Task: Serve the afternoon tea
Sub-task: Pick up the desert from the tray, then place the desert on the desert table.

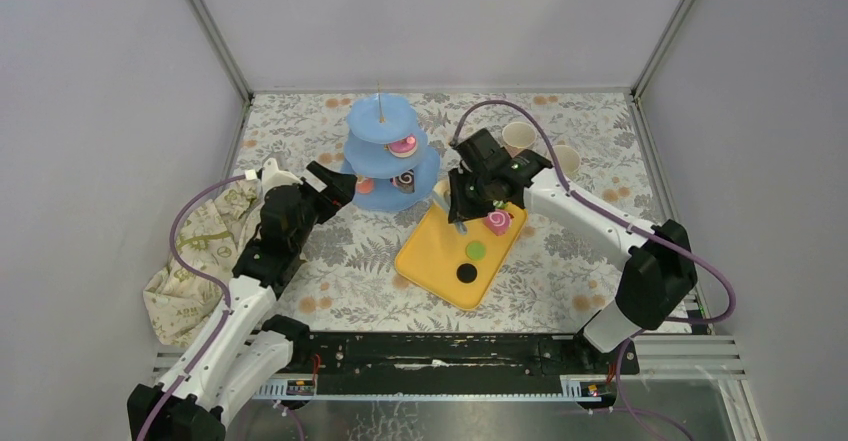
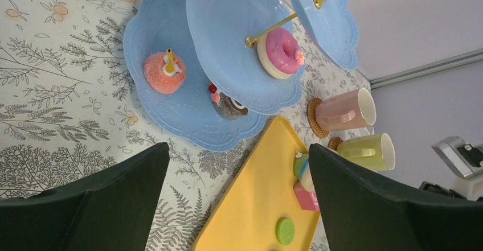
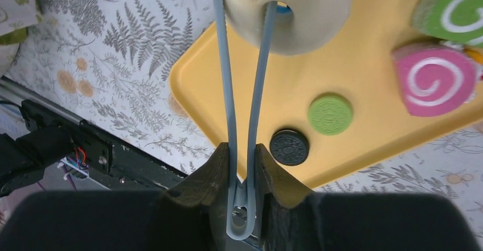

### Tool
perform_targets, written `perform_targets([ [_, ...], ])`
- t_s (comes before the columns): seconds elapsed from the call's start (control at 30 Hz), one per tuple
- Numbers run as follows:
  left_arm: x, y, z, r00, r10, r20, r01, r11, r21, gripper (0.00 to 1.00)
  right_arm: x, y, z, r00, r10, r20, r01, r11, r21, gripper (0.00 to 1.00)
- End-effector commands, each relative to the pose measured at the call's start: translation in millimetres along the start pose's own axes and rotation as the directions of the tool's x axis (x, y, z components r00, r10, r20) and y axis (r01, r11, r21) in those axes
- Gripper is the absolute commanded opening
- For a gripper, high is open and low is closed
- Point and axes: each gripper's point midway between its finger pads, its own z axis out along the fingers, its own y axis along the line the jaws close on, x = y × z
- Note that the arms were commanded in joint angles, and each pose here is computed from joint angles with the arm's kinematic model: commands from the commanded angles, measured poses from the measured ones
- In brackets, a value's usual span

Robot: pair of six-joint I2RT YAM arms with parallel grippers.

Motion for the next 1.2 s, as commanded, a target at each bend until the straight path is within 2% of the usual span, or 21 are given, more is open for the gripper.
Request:
perform_targets([
  [0.0,-12.8,-14.5,-2.9,0.999,0.002,0.041,-0.004,0.999,0.044,1.00,-11.5,35.1,-18.4,0.995,-0.025,0.098,0.031,0.998,-0.063,0.00],
  [0.57,-15.1,-12.7,-4.7,0.999,0.012,0.043,-0.014,1.000,0.027,1.00,1.9,135.6,-19.2,0.975,-0.178,0.131,0.197,0.968,-0.156,0.00],
  [1.17,-26.1,-5.3,-14.7,0.996,0.000,0.093,0.002,1.000,-0.017,1.00,1.4,183.4,-1.2,0.959,-0.253,0.124,0.272,0.947,-0.169,0.00],
])
